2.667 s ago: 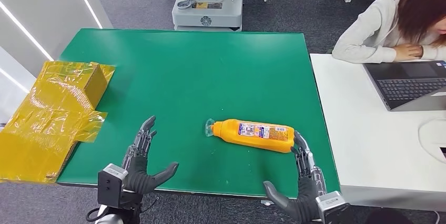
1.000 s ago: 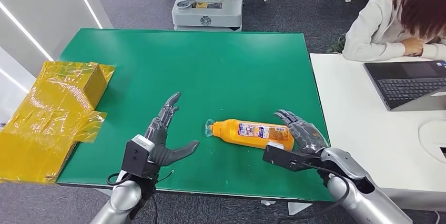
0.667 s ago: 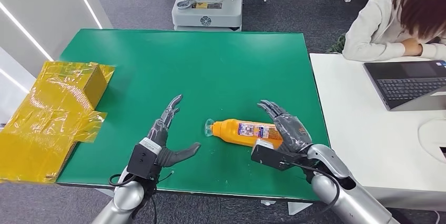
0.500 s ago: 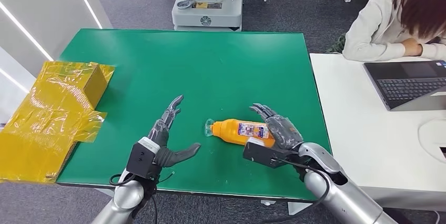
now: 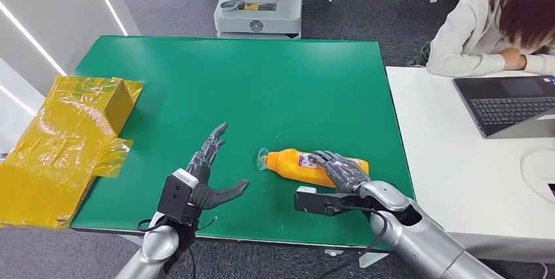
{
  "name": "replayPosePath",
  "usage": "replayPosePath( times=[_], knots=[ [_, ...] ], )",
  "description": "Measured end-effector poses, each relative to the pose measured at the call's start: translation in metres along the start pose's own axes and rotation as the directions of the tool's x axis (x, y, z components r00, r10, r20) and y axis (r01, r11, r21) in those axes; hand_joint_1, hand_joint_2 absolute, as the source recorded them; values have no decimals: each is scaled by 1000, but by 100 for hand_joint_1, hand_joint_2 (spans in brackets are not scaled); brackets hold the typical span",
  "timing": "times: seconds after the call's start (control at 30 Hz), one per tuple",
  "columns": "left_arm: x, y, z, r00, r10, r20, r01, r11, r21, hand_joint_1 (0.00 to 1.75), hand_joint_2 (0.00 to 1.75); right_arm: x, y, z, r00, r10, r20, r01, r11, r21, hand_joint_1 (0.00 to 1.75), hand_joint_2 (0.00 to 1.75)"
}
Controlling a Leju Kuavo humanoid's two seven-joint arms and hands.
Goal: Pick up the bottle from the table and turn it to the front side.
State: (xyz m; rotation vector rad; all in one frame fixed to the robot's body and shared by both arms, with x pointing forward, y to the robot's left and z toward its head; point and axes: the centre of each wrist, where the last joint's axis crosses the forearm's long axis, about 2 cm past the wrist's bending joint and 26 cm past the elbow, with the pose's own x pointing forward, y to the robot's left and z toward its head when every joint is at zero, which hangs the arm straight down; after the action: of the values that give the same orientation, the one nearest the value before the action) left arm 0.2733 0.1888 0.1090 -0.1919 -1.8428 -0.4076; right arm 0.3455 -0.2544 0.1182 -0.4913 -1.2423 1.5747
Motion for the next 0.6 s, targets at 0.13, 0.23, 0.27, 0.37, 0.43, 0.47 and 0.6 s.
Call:
replayPosePath(
  times=[0.13,0.23,0.27,0.37,0.43,0.47,0.6],
  knots=[
    [-3,0,4,1000,-1,-12,1,1000,6,0,175,-8,9,7,996,80,-38,-80,997,4,0,175],
    [-4,0,5,1000,-3,-16,3,1000,10,0,175,-12,12,11,990,128,-54,-128,992,1,0,175],
    [-5,0,5,1000,-5,-16,5,1000,11,0,175,-12,13,12,988,141,-59,-141,990,-2,0,175],
    [-6,1,6,1000,-10,-19,10,1000,16,0,175,-14,16,15,982,173,-72,-174,985,-6,0,175],
    [-6,1,7,1000,-12,-22,12,1000,22,0,175,-14,18,17,978,193,-81,-194,981,-6,0,175],
    [-7,1,7,1000,-12,-23,12,1000,24,0,175,-14,19,18,976,200,-84,-201,980,-5,0,175],
    [-7,1,9,1000,-11,-28,12,1000,28,0,175,-14,22,20,968,233,-97,-234,972,-5,0,175]
  ],
)
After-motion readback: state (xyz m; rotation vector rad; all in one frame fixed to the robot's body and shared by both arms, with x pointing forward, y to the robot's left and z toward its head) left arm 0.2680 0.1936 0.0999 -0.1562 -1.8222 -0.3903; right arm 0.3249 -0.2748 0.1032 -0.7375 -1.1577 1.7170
